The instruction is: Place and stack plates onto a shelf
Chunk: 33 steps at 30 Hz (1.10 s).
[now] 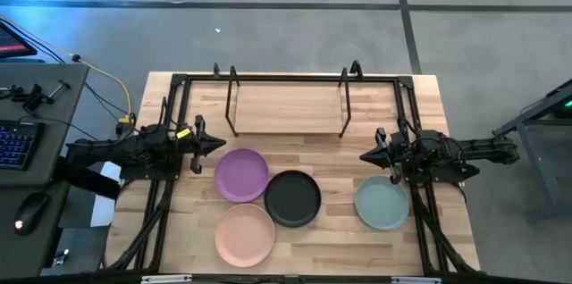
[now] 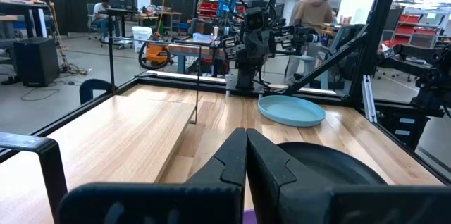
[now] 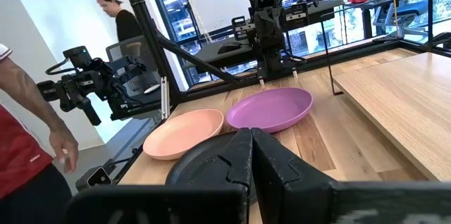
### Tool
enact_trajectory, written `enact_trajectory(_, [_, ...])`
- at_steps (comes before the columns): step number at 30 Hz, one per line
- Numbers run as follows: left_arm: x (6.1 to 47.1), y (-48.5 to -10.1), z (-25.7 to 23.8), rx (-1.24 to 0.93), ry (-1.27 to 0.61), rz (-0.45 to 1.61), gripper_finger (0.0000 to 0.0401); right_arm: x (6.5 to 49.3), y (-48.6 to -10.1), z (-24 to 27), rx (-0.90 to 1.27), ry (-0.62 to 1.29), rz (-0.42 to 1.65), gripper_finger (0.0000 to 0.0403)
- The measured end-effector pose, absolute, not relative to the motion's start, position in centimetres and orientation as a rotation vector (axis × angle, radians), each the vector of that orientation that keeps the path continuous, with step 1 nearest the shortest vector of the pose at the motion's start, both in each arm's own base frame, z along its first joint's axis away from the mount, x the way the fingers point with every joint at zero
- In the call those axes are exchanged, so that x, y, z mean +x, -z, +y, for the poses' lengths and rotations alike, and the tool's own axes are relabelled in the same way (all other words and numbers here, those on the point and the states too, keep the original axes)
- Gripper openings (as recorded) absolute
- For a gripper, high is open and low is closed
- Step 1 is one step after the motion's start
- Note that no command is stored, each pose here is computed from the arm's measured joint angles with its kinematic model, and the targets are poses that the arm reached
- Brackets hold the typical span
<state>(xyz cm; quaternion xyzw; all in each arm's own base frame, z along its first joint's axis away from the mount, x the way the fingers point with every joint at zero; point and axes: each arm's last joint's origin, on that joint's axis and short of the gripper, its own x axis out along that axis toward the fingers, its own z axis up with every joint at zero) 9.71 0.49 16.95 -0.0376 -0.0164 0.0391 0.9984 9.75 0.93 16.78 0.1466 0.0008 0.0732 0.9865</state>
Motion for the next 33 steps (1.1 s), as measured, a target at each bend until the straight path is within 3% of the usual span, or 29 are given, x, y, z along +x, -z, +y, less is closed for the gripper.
enact_trajectory(33, [9.72,-16.95,0.49,-0.075,-0.078,-0.032,0.0,9.75,-16.77,0.93,0.283,-0.147,0.001,0.0])
